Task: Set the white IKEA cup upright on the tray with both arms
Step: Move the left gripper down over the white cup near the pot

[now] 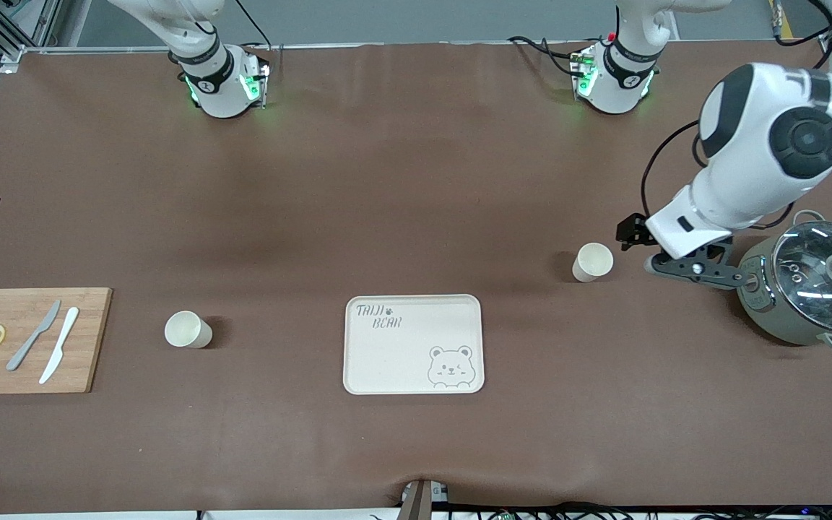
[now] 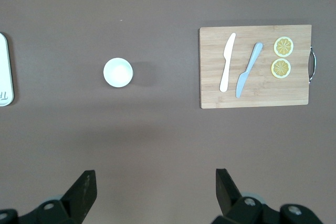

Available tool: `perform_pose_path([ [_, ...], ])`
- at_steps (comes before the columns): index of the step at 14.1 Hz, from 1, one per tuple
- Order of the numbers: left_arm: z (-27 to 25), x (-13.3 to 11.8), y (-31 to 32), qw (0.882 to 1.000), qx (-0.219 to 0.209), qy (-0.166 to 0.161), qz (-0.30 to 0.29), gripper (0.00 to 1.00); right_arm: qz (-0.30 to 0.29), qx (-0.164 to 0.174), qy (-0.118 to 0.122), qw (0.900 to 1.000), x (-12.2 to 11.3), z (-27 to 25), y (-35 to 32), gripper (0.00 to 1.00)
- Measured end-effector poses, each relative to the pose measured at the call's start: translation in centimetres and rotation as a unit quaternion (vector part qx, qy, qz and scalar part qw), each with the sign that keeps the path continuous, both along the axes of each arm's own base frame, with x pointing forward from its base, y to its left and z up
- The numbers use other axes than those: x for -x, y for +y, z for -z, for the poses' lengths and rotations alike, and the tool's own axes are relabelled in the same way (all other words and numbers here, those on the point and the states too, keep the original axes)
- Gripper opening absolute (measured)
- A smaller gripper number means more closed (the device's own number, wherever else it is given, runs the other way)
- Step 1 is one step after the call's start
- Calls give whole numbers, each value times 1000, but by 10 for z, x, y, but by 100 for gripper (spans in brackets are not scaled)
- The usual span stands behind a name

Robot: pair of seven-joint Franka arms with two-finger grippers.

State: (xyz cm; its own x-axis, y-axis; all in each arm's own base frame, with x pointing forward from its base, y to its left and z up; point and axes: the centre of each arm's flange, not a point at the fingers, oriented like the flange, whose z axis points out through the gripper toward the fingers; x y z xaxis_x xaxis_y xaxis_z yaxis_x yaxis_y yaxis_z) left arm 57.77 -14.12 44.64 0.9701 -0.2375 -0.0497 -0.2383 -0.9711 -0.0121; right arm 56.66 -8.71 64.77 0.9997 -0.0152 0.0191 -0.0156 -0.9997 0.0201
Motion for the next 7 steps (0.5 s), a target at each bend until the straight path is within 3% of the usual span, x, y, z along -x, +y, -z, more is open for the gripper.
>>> perform_pose_path([
  [7, 89, 40, 9, 1000, 4, -16, 2, 100, -10, 0, 0, 1000, -2, 0, 10, 100],
])
